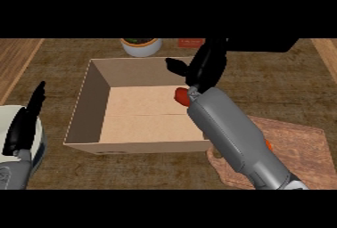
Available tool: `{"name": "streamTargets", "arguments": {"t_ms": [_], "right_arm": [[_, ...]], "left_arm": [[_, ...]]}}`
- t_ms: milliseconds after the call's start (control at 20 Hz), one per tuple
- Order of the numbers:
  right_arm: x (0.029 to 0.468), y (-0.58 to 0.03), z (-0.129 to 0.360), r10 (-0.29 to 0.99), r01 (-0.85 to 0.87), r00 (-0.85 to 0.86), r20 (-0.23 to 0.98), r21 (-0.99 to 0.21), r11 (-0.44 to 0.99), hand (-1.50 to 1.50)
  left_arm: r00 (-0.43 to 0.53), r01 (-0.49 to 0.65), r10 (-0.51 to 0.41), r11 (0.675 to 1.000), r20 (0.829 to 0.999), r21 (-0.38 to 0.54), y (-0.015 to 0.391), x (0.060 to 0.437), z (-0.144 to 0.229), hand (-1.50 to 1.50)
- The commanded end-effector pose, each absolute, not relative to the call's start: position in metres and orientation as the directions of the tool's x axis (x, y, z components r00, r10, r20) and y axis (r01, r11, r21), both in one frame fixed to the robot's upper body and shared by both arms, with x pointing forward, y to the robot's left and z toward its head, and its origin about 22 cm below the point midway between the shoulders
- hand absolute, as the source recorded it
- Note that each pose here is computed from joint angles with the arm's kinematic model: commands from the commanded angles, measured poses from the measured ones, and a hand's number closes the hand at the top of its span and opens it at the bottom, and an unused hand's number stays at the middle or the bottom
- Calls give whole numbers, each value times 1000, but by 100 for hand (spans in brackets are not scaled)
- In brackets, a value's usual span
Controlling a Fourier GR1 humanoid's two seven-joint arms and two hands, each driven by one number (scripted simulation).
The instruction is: Pick the bell pepper from the cutting board and place it in the cardboard box
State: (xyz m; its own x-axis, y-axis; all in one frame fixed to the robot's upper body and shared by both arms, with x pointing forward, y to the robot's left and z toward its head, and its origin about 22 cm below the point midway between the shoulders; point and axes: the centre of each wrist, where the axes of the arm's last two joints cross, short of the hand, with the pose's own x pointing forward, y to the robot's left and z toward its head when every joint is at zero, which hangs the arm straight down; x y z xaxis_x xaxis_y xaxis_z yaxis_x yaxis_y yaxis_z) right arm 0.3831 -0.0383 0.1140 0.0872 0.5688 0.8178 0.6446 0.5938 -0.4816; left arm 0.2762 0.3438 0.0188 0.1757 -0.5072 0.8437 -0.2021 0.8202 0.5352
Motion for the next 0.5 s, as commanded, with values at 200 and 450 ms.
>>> {"name": "streamTargets", "arguments": {"t_ms": [200,450], "right_arm": [[333,-60,92,402,719,50,914,-313,621,-150],[278,-92,91,401,724,86,912,-333,603,-150]], "left_arm": [[239,-232,-500,803,832,549,373,245,13,0],[266,-266,-502,783,823,563,377,242,10,0]]}}
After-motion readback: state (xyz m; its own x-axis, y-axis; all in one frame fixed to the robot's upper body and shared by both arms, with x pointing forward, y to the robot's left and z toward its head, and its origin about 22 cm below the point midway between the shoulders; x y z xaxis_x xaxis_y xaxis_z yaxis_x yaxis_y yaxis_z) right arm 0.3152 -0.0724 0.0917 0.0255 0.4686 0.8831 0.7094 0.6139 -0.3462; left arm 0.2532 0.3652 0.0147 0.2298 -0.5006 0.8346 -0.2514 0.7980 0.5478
